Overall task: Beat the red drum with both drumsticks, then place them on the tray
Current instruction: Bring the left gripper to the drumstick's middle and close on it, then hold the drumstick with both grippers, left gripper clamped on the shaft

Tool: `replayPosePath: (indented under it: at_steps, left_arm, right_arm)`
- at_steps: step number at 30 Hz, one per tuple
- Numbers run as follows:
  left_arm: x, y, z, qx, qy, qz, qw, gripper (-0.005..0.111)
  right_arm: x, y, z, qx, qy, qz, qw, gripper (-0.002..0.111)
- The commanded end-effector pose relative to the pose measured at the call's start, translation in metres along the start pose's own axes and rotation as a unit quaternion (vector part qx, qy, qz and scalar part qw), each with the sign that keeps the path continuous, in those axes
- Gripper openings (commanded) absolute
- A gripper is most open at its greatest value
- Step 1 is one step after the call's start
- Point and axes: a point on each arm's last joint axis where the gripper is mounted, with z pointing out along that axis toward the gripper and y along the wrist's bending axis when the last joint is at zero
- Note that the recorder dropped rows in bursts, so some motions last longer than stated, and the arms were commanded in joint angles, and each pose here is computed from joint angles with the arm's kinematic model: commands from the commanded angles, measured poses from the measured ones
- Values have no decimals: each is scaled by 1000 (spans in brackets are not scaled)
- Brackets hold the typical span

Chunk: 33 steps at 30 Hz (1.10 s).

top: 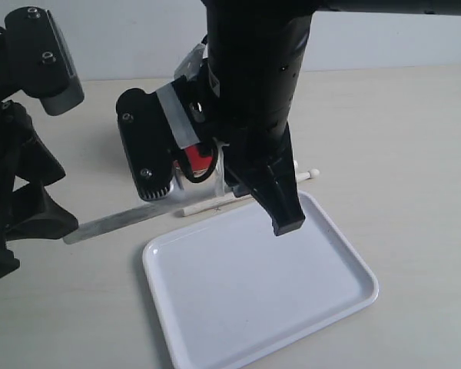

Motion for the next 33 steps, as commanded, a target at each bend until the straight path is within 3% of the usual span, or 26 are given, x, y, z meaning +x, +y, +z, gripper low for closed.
replayPosePath:
  at_steps: [1,6,12,18,27,33]
  left_arm:
    - [6,5,-11,-49,9,35,998,55]
    - [11,5,-24,-75,1,123,990,55]
    - [7,3,-22,-69,-20,154,985,55]
    - [2,4,-16,-84,-40,245,965,55]
    - [-6,-4,15,-77,24,331,940,55]
    - [-5,0,17,-94,41,348,932,55]
  right_arm:
    - [1,1,-3,-25,-26,63,997,0]
    - [12,-6,0,-70,-77,123,987,0]
    - [19,-11,1,-104,-120,169,973,0]
    - [18,-11,1,-117,-131,194,965,0]
    - [15,-12,12,-136,-120,234,955,0]
    - [15,-12,12,-136,-120,234,955,0]
